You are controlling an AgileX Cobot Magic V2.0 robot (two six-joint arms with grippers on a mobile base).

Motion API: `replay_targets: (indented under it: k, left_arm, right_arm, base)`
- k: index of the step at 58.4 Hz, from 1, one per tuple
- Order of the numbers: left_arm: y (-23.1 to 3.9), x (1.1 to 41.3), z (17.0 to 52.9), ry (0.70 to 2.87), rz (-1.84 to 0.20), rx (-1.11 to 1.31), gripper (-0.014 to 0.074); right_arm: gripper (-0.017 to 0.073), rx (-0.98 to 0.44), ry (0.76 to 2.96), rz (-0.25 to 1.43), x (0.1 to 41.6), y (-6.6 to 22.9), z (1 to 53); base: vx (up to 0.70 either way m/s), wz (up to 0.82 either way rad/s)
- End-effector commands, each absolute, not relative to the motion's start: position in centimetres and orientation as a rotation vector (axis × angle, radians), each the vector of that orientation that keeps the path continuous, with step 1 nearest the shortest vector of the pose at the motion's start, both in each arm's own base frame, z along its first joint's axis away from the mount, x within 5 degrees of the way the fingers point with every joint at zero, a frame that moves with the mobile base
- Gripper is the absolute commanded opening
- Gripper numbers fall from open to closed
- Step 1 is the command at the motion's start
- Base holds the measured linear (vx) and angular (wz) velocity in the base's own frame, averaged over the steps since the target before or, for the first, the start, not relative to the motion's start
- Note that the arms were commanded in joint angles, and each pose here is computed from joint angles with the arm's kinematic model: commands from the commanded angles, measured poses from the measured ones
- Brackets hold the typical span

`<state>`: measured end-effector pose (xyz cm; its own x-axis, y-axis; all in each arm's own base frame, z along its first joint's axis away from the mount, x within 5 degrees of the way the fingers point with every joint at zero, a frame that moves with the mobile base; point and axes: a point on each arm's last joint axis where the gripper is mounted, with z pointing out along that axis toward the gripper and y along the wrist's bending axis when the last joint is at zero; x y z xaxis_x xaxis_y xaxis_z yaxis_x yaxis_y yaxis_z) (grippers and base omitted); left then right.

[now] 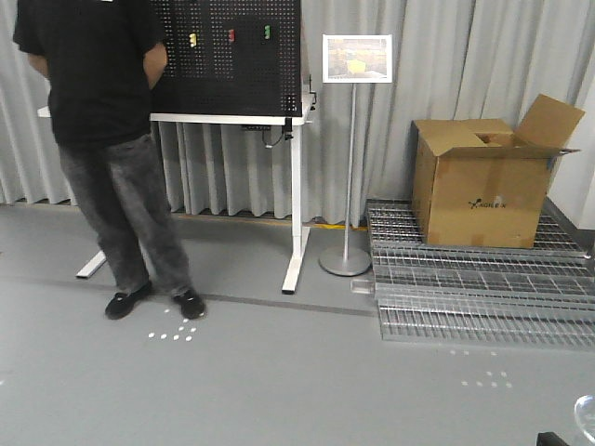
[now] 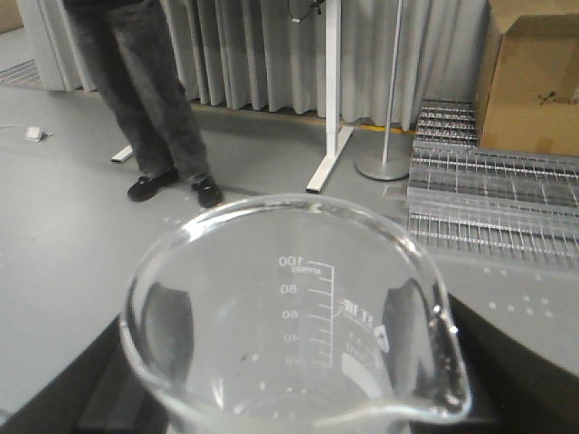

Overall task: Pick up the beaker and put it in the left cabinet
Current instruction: 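Keep holding the beaker while driving across the room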

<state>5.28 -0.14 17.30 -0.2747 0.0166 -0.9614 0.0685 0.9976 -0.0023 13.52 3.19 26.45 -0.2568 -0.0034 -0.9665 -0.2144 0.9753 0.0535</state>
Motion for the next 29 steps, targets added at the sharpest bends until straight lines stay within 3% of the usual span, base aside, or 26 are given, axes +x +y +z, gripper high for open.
replay_targets:
  k: [1, 29]
  left_arm:
    - [-0.25, 5.34, 18.41, 1.753, -0.068, 0.062, 0.0004]
    - [-0.25, 5.34, 18.41, 1.753, -0.068, 0.062, 0.0004]
  right_arm:
    - [-0.0003, -0.184, 1.772, 0.218, 13.65, 3.41, 27.7]
    - [-0.0003, -0.184, 1.772, 0.218, 13.65, 3.41, 27.7]
  base:
    - [0.75, -0.09]
    - [0.72, -0.16]
